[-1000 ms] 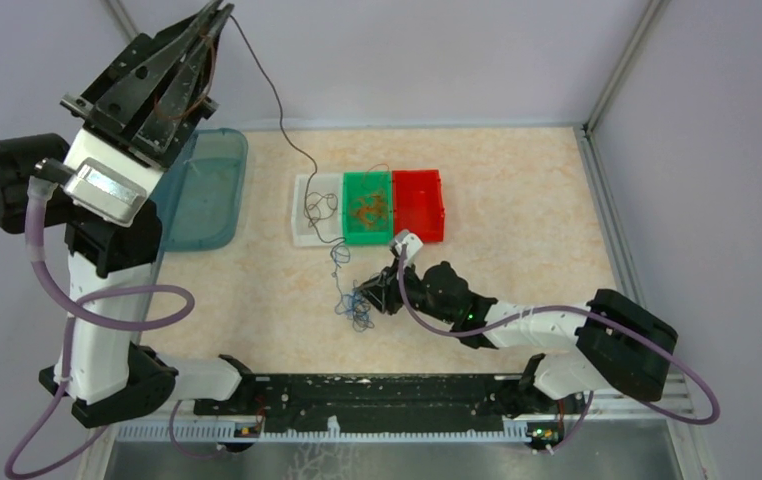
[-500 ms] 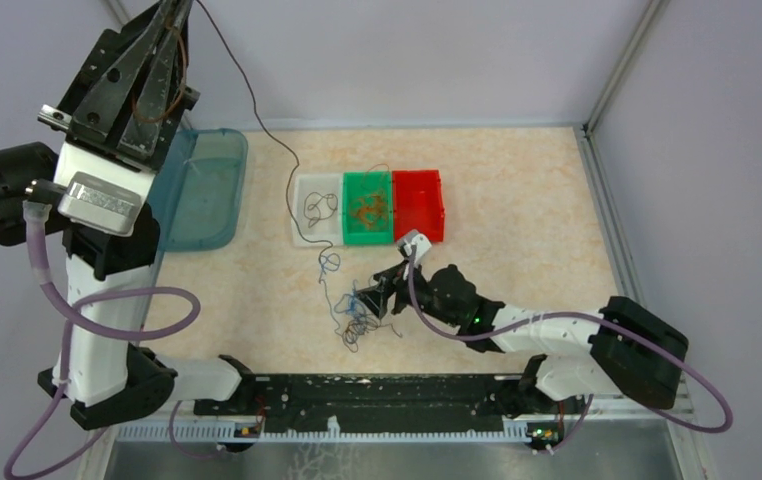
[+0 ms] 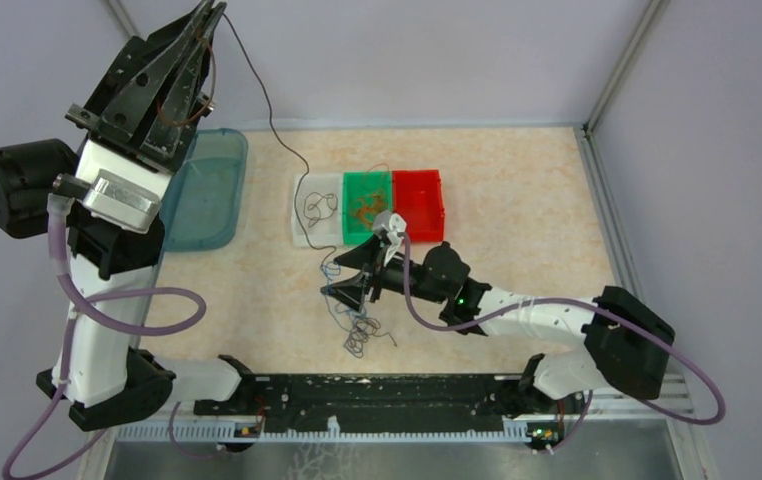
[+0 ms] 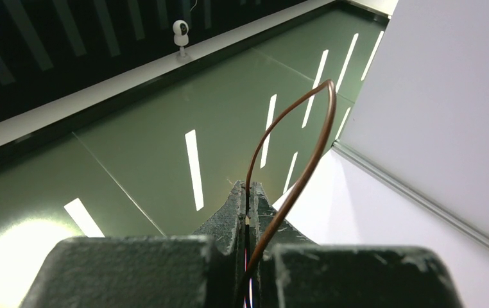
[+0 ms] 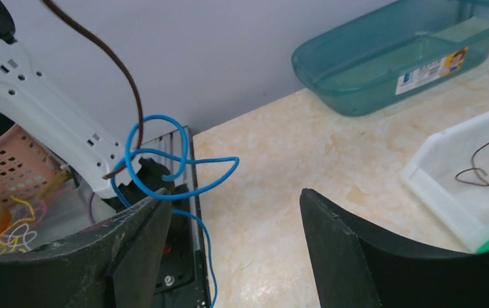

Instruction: Untangle the cables

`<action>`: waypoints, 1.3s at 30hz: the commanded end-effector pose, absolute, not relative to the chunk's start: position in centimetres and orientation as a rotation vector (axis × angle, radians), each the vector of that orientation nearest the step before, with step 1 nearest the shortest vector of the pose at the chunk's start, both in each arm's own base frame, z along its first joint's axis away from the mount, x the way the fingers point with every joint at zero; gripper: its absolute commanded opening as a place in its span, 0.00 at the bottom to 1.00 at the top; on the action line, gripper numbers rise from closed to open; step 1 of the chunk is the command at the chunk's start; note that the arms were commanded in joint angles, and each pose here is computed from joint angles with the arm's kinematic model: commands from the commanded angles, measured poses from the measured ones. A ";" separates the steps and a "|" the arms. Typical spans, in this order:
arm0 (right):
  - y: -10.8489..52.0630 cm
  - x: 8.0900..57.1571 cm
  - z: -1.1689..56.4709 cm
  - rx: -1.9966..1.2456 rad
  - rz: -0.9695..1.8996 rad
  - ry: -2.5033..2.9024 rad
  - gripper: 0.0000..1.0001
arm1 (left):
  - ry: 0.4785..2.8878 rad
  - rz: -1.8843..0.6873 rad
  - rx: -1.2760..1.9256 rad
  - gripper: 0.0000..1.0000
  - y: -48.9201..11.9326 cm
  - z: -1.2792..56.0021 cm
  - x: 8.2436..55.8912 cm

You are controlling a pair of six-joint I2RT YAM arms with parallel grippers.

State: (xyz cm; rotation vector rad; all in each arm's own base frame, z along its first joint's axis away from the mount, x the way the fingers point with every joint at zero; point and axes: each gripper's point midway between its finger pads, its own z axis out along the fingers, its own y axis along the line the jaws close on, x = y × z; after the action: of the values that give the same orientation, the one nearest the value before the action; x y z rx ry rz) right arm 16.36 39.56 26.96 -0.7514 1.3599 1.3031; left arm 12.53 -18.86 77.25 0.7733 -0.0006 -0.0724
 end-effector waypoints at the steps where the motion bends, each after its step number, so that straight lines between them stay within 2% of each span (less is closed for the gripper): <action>1: 40.9 14.5 28.7 -0.810 1.431 1.250 0.71 | -0.030 -0.067 0.788 0.00 -18.8 77.2 11.6; 6: 40.3 14.8 26.7 -0.764 1.422 1.326 0.73 | -0.046 -0.040 0.808 0.00 -19.1 76.7 11.7; 14: 36.0 17.4 22.2 -0.605 1.205 1.530 0.80 | -0.052 -0.030 0.815 0.00 -19.1 76.5 11.6; 20: 34.7 16.0 23.2 -0.620 1.251 1.446 0.81 | -0.048 -0.032 0.818 0.00 -19.2 76.4 11.8; 29: 38.0 13.8 27.2 -0.736 1.450 1.290 0.81 | -0.046 -0.035 0.818 0.00 -19.3 76.4 11.9; 35: 40.7 13.1 27.0 -0.791 1.543 1.278 0.74 | -0.045 -0.035 0.820 0.00 -19.4 76.3 12.0; 37: 41.2 13.4 26.5 -0.785 1.546 1.304 0.66 | -0.047 -0.031 0.821 0.00 -19.4 76.3 12.1; 39: 41.4 13.8 26.0 -0.765 1.542 1.325 0.52 | -0.048 -0.026 0.822 0.00 -19.4 76.3 12.1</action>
State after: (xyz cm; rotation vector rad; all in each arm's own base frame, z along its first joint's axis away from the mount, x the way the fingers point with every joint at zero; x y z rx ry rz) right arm 14.21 40.43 23.05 -0.7820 1.4283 1.4701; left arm 12.59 -19.42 76.26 0.8136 -0.0190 -0.0458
